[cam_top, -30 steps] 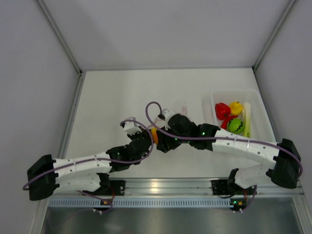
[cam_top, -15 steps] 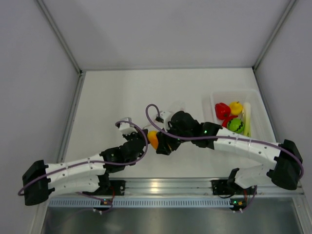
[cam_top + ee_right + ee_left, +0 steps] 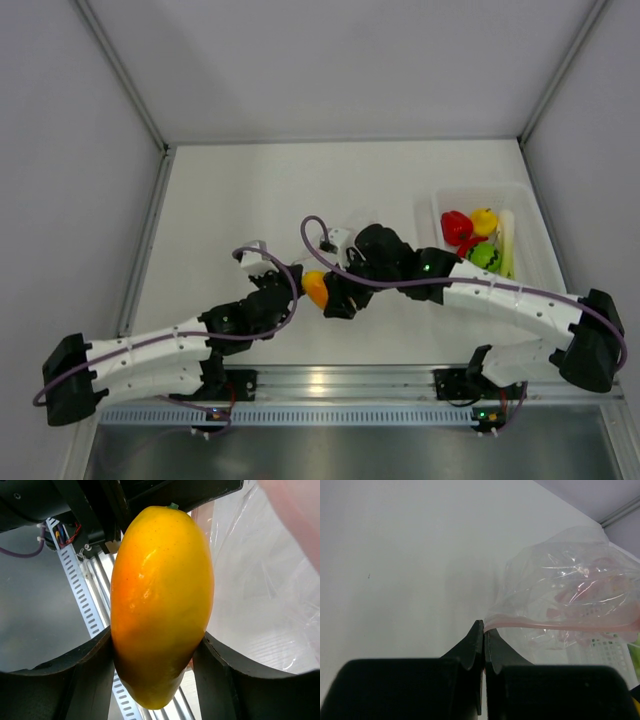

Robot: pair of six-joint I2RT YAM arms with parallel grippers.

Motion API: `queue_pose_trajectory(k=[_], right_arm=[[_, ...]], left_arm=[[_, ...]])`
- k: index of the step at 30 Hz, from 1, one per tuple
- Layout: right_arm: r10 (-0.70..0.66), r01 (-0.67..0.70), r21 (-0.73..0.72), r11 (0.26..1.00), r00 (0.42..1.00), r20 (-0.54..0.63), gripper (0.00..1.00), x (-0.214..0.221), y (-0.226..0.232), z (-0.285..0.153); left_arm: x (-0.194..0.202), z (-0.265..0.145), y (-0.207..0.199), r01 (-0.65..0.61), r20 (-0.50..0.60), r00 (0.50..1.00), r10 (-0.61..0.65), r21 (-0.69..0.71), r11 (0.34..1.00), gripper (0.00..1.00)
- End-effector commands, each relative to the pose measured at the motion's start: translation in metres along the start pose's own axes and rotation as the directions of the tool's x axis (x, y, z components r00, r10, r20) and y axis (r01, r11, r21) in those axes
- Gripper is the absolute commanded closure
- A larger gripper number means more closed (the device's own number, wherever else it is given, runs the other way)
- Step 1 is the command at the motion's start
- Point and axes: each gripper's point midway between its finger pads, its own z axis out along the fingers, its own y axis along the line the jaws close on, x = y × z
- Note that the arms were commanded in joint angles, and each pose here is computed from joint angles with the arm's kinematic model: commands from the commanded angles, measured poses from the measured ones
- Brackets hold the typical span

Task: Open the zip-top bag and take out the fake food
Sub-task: Pick up the fake fruit from the zipper food storage bag, then place the fake fruit in the bin.

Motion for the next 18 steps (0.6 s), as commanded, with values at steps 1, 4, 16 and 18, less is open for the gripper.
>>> queue_pose_trajectory(k=[1, 4, 16, 18], right_arm=[[-0.002, 0.003, 0.017, 1.000, 0.999, -0.052, 1.00, 0.002, 0.013, -0.014], [0.137, -0.138, 0.192, 0.972, 0.990, 0.019, 1.00, -0.005, -0.025, -0.020], [0.057, -0.049, -0.068, 0.996, 0.991, 0.123, 1.00, -0.021, 0.018, -0.048], [0.033, -0.022, -0.083, 0.996, 0.990, 0.134, 1.00, -0.019, 0.021, -0.055]], left_arm=[[-0.030, 0.003, 0.014, 0.021, 0.113, 0.994, -0.012, -0.075, 0.997, 1.00], [-0.031, 0.002, 0.014, 0.023, 0.111, 0.994, -0.015, -0.068, 0.997, 1.00], [-0.032, 0.003, 0.013, 0.010, 0.107, 0.994, -0.003, -0.067, 0.998, 1.00], [-0.032, 0.003, 0.013, 0.011, 0.103, 0.995, -0.004, -0.064, 0.998, 1.00]])
